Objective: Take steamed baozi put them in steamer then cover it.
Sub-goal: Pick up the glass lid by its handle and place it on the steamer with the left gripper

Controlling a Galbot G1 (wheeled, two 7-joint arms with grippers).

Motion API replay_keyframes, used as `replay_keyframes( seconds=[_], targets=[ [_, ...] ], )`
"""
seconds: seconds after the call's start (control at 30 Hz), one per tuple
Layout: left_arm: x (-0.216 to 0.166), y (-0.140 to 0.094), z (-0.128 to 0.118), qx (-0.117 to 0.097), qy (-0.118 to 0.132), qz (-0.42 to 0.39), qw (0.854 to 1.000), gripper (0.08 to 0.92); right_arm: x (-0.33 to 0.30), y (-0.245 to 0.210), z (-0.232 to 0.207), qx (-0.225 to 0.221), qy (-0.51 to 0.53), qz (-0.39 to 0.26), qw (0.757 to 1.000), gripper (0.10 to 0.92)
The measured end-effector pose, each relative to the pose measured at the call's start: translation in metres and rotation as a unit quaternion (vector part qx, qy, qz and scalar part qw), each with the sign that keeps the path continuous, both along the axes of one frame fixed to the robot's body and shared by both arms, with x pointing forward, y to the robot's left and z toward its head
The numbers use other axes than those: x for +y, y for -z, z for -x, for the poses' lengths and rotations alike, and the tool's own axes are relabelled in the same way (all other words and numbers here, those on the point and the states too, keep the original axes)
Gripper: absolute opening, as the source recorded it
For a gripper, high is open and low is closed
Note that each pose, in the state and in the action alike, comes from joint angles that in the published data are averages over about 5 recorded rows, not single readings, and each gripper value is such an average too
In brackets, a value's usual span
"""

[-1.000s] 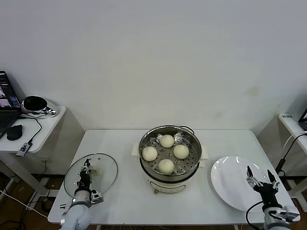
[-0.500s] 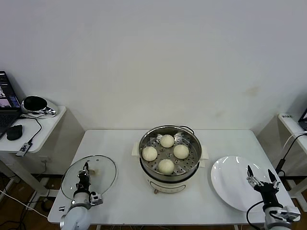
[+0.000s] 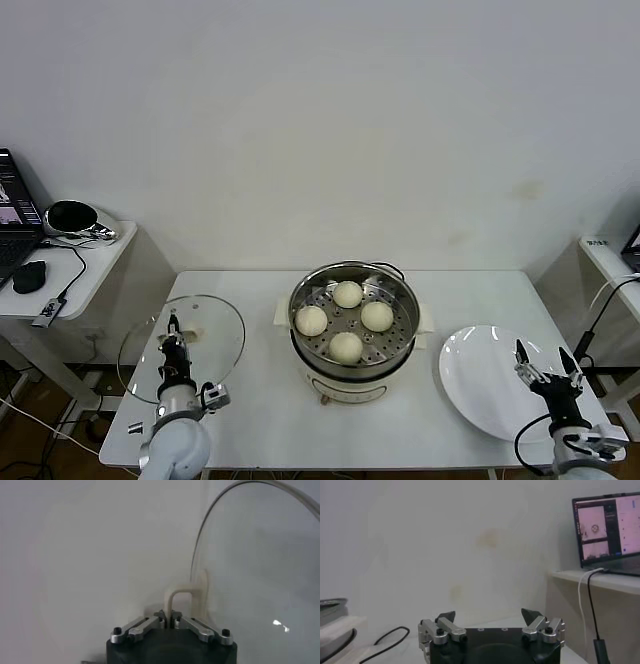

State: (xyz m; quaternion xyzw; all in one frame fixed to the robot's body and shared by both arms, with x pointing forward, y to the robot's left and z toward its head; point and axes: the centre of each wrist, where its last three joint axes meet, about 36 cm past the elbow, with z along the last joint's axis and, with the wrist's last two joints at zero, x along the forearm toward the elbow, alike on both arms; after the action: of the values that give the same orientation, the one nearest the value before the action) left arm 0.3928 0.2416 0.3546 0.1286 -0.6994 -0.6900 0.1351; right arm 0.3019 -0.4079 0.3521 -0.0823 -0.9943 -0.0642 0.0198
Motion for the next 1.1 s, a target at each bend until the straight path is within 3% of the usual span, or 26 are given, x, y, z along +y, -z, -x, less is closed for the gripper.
replay_keyframes(
  seconds=[0.27,0.53,0.83,1.1],
  targets=[
    [-0.034,-0.05,-0.004,-0.035,-0.041,0.023,0.998,0.133,0.003,0.003,0.001,0.013,-0.006,0.008,1.0,0.823],
    [-0.07,-0.075,-0.013,-0.039,-0.042,0.046,0.997,0.133,0.007,0.009,0.003,0.025,-0.005,0.011,1.0,0.823],
    [-0.129,-0.098,-0.029,-0.04,0.004,0.074,0.996,0.133,0.015,0.021,0.005,0.036,-0.003,0.01,0.999,0.823],
    [-0.189,-0.118,-0.031,-0.044,0.083,0.112,0.989,0.133,0.022,0.03,0.001,0.045,-0.002,0.0,0.999,0.823]
  ],
)
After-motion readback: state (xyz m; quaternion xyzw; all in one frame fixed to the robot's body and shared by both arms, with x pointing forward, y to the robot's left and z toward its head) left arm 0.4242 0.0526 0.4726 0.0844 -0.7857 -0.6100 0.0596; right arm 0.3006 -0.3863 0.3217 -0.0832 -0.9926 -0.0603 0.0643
